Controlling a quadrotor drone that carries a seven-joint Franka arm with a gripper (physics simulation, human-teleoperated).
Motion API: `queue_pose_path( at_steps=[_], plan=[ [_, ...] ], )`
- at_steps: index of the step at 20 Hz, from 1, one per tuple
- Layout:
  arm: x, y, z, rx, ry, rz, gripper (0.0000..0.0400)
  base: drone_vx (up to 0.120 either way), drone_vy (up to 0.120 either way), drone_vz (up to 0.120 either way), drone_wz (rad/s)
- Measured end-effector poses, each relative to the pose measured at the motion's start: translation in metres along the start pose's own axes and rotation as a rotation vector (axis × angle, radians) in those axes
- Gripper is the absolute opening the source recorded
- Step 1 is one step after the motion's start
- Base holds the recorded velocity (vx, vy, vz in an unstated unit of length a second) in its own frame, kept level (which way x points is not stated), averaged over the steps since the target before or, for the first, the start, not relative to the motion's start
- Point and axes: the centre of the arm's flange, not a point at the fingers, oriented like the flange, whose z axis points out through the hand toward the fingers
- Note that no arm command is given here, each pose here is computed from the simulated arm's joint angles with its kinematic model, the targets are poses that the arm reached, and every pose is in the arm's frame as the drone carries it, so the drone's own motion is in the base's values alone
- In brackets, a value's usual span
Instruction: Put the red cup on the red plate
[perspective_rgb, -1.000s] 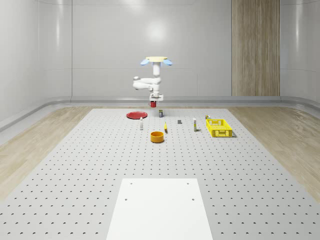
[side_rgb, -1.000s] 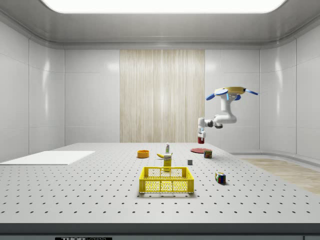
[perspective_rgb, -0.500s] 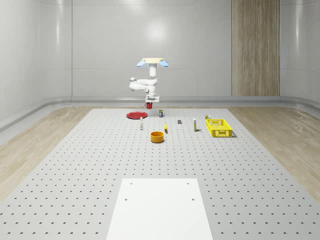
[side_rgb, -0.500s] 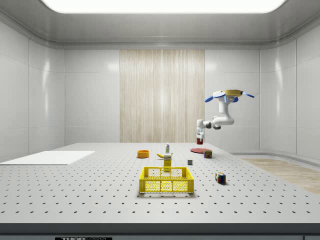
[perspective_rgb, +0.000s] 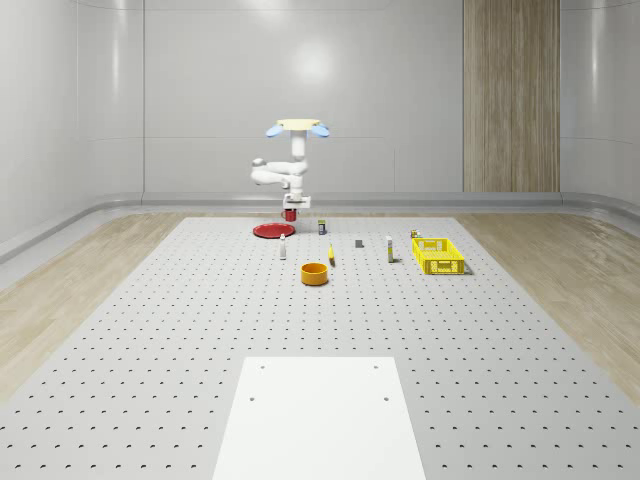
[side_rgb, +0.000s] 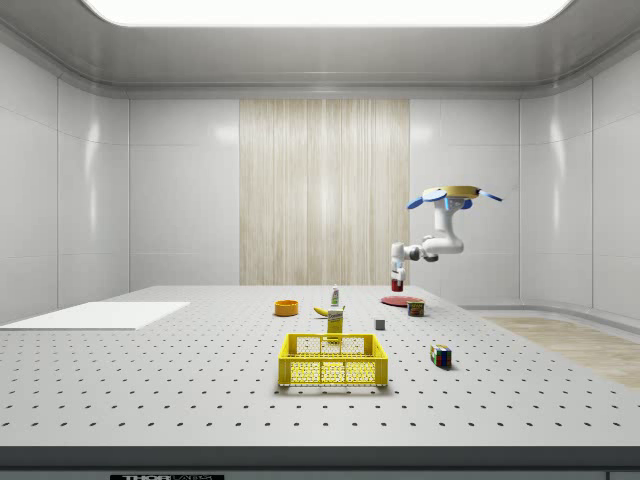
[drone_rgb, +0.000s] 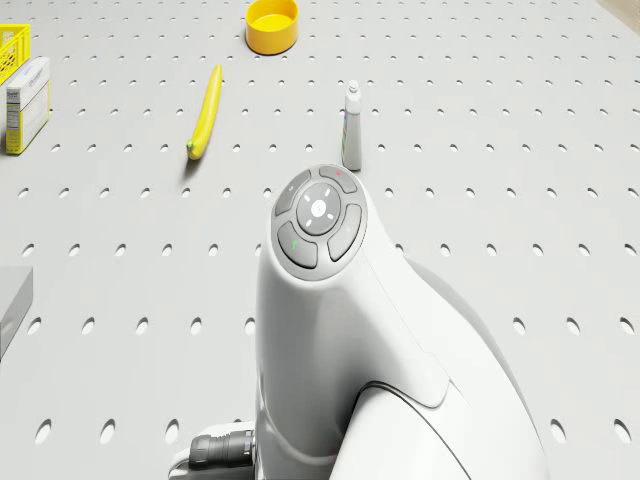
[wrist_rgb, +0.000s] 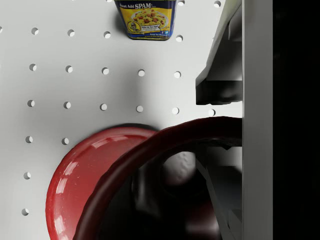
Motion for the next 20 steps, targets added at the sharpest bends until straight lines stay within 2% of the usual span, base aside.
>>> queue_pose_path(
  at_steps=[5,8,13,18,20],
  plan=[
    [0.0,0.0,0.0,0.0,0.0,0.0,0.0101,-0.12,-0.12,0.0,0.0],
    [0.0,0.0,0.0,0.0,0.0,0.0,0.0101,-0.013,-0.12,-0.013,0.0],
    [0.0,0.0,0.0,0.0,0.0,0.0,0.0101,0.0,-0.12,-0.12,0.0],
    [0.0,0.0,0.0,0.0,0.0,0.0,0.0101,-0.008,-0.12,-0.008,0.0],
    [0.0,0.0,0.0,0.0,0.0,0.0,0.0101,-0.12,-0.1,0.0,0.0]
  ],
)
